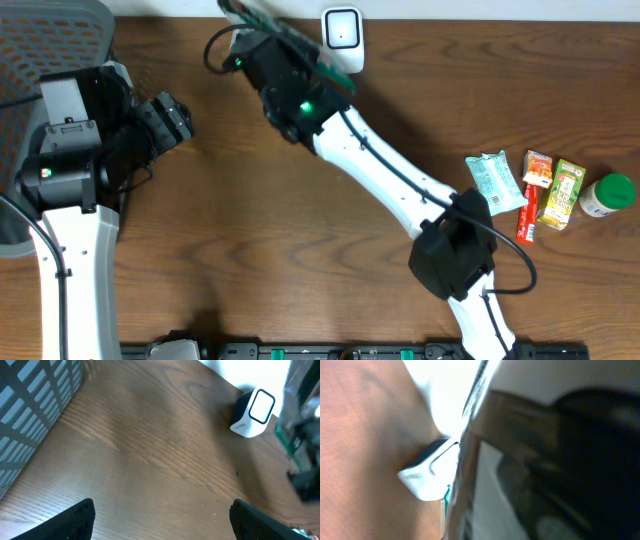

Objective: Scan the item barcode
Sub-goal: 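Hold the glove pack barcode up to the white scanner with right gripper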

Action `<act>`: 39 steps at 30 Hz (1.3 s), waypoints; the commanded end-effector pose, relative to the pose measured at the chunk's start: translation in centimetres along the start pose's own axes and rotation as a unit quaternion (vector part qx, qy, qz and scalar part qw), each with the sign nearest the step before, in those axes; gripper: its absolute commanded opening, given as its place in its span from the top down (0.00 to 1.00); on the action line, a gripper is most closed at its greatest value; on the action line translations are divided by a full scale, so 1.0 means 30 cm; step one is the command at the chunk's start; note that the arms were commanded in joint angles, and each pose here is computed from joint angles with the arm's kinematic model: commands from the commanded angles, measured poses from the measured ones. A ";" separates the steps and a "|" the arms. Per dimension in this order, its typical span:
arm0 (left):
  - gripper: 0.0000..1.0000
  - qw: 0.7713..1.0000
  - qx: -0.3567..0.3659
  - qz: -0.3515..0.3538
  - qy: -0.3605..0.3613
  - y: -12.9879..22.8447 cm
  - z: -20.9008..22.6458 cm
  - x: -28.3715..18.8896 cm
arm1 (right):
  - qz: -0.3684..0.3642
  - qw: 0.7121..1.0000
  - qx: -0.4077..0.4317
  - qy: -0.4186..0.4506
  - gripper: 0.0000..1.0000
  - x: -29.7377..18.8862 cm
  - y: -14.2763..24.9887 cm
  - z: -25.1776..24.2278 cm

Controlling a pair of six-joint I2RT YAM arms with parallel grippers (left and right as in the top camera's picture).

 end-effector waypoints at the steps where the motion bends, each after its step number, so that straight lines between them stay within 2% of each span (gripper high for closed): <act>1: 0.13 1.000 0.010 -0.002 0.008 -0.006 -0.009 -0.011 | 0.019 0.999 -0.008 0.042 0.99 0.074 0.049 -0.072; 3: 0.13 1.000 0.010 -0.002 0.008 -0.006 -0.009 -0.011 | 0.010 0.999 0.003 0.051 0.99 0.109 0.051 -0.081; 6: 0.13 1.000 0.010 -0.002 0.008 -0.006 -0.009 -0.011 | -0.006 0.999 -0.035 0.037 0.99 0.167 0.061 -0.054; 14: 0.13 1.000 0.010 -0.002 0.008 -0.006 -0.009 -0.011 | 0.005 0.994 -0.074 0.082 0.99 0.325 0.106 -0.027; 20: 0.13 1.000 0.010 -0.002 0.008 -0.006 -0.009 -0.011 | 0.020 0.985 -0.137 0.101 0.99 0.431 0.140 0.041; 39: 0.13 1.000 0.010 -0.002 0.008 -0.006 -0.009 -0.011 | 0.023 0.983 -0.160 0.090 0.99 0.454 0.141 0.091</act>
Point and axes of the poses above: each gripper's point midway between its finger pads, its own x axis out along the fingers, its own z axis along the line the jaws close on, y = z × x, the point moved 3 cm from there along -x, back along the fingers, and after that the axes turned 10 degrees about -x, right-handed, at the moved point
